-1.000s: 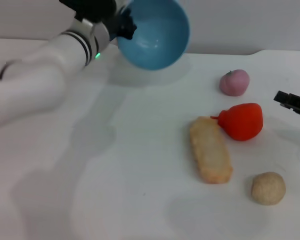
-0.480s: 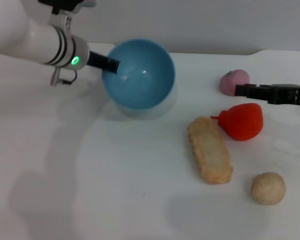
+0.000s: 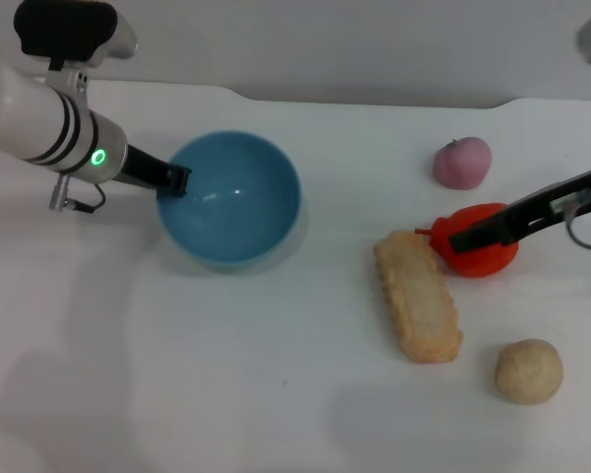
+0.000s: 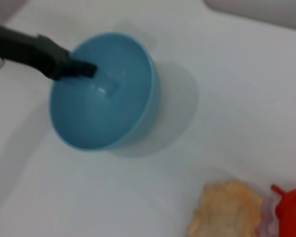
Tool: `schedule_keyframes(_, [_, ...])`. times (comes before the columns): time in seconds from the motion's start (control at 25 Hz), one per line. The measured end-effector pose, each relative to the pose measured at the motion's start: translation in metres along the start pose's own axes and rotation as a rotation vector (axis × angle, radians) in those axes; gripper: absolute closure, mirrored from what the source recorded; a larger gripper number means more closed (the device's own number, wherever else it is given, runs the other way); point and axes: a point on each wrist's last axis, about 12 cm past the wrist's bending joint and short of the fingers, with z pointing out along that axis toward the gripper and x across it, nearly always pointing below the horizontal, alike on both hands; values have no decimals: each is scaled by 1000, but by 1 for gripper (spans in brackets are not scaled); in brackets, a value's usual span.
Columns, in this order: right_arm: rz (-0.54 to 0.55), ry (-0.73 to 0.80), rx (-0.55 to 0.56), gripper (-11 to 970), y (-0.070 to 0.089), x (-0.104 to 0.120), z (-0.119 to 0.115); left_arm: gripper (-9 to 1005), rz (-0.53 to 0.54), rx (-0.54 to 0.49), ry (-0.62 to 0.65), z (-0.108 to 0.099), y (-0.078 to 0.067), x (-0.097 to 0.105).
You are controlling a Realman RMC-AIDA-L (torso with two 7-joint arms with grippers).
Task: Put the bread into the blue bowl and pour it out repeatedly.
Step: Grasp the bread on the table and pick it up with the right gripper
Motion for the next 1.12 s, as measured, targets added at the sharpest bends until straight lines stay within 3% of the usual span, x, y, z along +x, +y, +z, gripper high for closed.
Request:
schedule_keyframes(0.36, [-76,147,62,647,15,0,28,997,10,42,48,-6,-7,6])
schedule_keyframes(0.8, [30,143,77,658,-3,26,55,998,26,52,13,-10,-14,-2])
schedule_keyframes(1.12, [76,82,84,667,-9,28,67,997,23,56,14,-11,-16,-3])
